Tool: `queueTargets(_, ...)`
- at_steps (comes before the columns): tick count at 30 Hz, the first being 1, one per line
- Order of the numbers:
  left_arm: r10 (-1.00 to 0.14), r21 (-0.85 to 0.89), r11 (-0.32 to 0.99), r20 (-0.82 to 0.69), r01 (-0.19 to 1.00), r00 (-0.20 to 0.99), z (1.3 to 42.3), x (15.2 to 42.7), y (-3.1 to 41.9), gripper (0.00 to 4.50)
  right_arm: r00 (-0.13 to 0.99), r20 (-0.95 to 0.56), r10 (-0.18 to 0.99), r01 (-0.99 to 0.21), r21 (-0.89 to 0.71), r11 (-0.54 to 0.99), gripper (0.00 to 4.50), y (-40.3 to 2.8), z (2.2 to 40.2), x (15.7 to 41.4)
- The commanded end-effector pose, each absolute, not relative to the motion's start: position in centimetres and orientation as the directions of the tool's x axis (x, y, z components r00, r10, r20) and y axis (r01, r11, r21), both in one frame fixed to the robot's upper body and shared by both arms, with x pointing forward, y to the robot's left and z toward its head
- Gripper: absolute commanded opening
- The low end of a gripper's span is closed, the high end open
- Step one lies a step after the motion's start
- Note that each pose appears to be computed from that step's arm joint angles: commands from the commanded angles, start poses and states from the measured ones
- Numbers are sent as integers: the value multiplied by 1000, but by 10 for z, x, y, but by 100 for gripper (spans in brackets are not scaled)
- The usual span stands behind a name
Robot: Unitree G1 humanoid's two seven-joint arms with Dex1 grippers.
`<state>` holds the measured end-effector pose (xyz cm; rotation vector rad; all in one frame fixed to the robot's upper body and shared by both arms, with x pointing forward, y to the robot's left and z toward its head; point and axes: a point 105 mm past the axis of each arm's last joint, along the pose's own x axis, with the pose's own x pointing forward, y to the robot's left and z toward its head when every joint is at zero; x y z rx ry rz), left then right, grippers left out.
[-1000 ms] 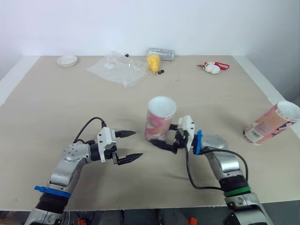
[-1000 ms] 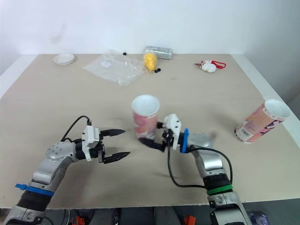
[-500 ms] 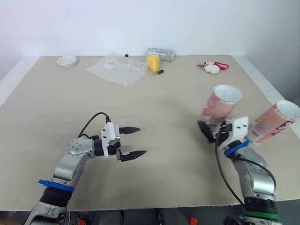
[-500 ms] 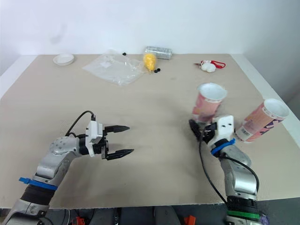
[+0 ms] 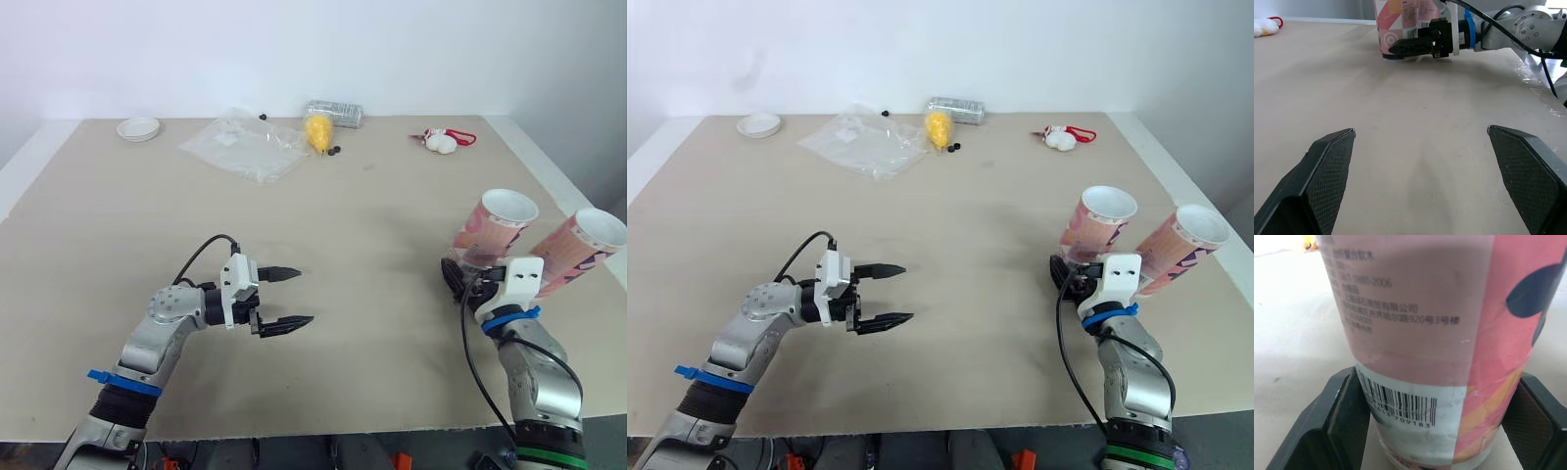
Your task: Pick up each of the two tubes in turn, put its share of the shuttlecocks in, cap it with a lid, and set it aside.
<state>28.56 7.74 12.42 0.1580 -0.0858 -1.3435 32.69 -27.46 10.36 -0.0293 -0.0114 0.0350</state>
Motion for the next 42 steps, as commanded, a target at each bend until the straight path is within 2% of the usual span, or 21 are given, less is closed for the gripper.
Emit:
queueTargets(1, -978, 200, 207, 2, 958, 211, 137, 285, 76, 450, 999, 14, 38, -37, -29, 999, 389, -277, 105, 326)
queueTargets(4, -977, 201, 210, 1, 957, 214, 136, 285, 76, 450, 998, 7, 60, -59, -44, 997, 389, -275, 104, 324)
queueTargets(5, -977, 201, 210, 0, 957, 214, 136, 285, 76, 450, 998, 6, 65, -65, -48, 997, 449, -274, 104, 324)
queueTargets(15, -976, 201, 214, -6, 956, 219, 134, 287, 77, 450, 994, -5, 111, -111, -44, 993, 450, -266, 110, 304)
queueTargets(20, -974, 197, 218, -15, 956, 226, 132, 290, 79, 450, 988, -25, 152, -154, -68, 986, 450, -262, 117, 285)
queueTargets(25, -961, 185, 264, -26, 946, 274, 129, 296, 85, 450, 955, -60, 289, -294, -110, 949, 450, -248, 125, 265)
queueTargets(29, -949, 182, 301, -35, 936, 312, 127, 299, 91, 450, 834, -68, 548, -549, -197, 812, 450, -223, 140, 246)
queueTargets(30, -943, 178, 322, -32, 930, 332, 127, 300, 93, 450, 769, -65, 636, -633, -220, 742, 450, -211, 144, 242)
queueTargets(32, -928, 184, 359, -36, 915, 371, 126, 302, 98, 450, 666, -59, 744, -728, -269, 630, 450, -192, 149, 240)
queueTargets(34, -917, 191, 381, -45, 904, 396, 124, 303, 100, 450, 621, -47, 783, -759, -285, 585, 450, -183, 151, 244)
queueTargets(39, -865, 187, 476, -75, 859, 496, 117, 301, 115, 450, 455, -42, 890, -858, -287, 425, 450, -149, 144, 273)
queueTargets(42, -847, 226, 496, -85, 838, 525, 119, 303, 123, 450, 414, -61, 908, -880, -282, 383, 450, -147, 140, 282)
